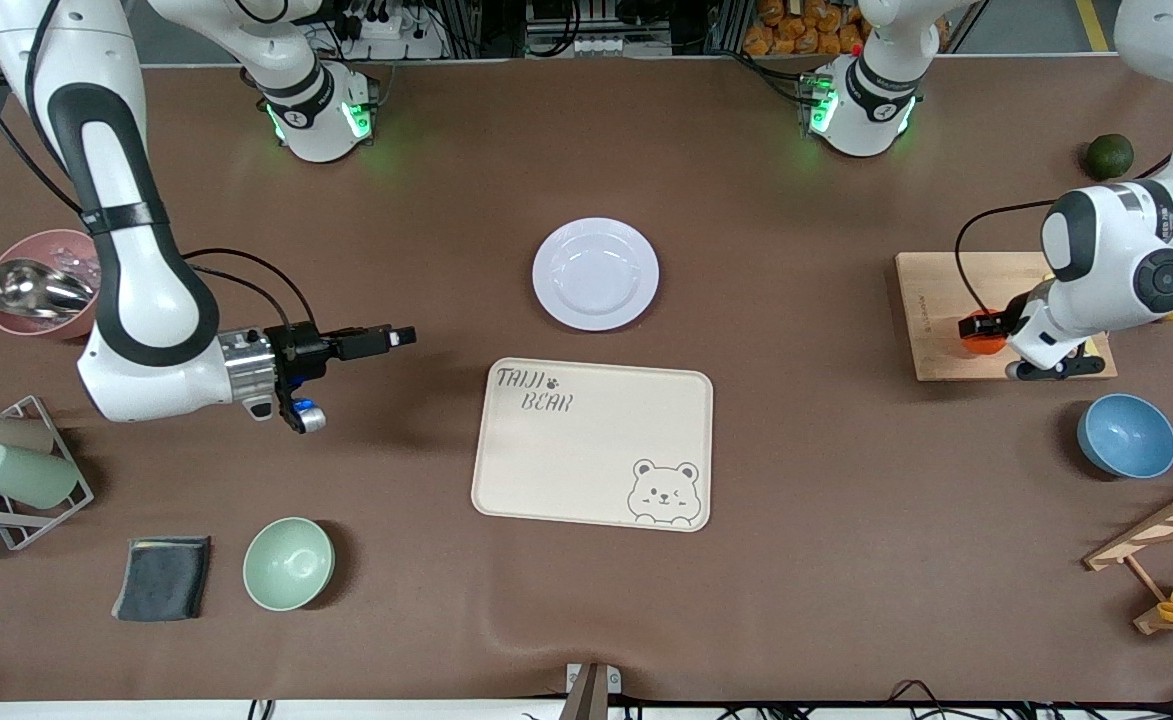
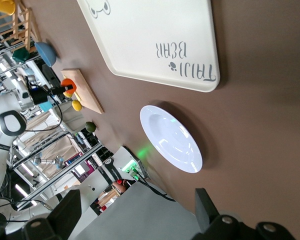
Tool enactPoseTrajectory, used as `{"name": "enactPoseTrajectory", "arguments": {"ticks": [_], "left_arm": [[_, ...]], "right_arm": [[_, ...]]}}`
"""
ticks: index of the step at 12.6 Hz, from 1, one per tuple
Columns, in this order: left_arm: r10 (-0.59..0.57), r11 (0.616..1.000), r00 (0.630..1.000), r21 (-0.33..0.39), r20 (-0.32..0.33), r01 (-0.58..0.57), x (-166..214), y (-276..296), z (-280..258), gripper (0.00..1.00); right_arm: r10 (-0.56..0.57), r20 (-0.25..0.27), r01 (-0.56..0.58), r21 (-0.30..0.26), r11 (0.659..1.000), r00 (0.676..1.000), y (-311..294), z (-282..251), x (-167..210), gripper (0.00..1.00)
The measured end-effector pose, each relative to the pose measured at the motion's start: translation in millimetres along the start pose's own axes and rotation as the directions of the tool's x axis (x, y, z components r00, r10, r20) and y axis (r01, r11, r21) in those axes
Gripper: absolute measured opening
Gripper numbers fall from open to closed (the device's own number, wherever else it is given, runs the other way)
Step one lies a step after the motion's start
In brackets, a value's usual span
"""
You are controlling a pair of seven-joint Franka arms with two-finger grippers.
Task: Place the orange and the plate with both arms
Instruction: 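Carry the orange to the white plate with the left gripper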
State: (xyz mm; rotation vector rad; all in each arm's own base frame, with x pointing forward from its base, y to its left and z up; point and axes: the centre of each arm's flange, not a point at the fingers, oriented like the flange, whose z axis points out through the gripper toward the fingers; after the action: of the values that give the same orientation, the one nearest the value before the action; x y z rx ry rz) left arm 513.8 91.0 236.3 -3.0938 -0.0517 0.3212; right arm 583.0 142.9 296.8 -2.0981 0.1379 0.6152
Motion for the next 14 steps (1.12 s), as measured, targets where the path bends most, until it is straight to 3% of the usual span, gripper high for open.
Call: {"name": "enactPoseTrajectory", "arguments": {"ticks": [2, 6, 10, 14], "left_arm": [[0.059, 0.998, 0.998, -0.015, 0.011, -0.059, 14.9, 60.6, -42.0, 0.72], [-0.004, 0.998, 1.000, -0.065, 0.029, 0.005, 8.3, 197.8, -90.1, 0.72], [-0.112, 0.993, 0.992, -0.038, 0.054, 0.114, -37.8, 349.0, -80.8, 0.72], [-0.210, 0.976, 0.974, -0.041, 0.080, 0.214, -84.4, 457.0, -41.3, 0.72]], "right_arm": [[-0.087, -0.013, 0.087, -0.003, 0.996, 0.996, 18.3, 13.3, 0.6, 1.00], [-0.149, -0.068, 0.156, 0.106, 0.982, 0.986, 53.8, 36.9, -2.9, 1.00], [-0.182, -0.116, 0.194, 0.097, 0.976, 0.976, 67.1, 58.5, -3.5, 1.00], [-0.206, -0.124, 0.218, 0.089, 0.972, 0.971, 68.3, 73.4, -5.0, 1.00]]}}
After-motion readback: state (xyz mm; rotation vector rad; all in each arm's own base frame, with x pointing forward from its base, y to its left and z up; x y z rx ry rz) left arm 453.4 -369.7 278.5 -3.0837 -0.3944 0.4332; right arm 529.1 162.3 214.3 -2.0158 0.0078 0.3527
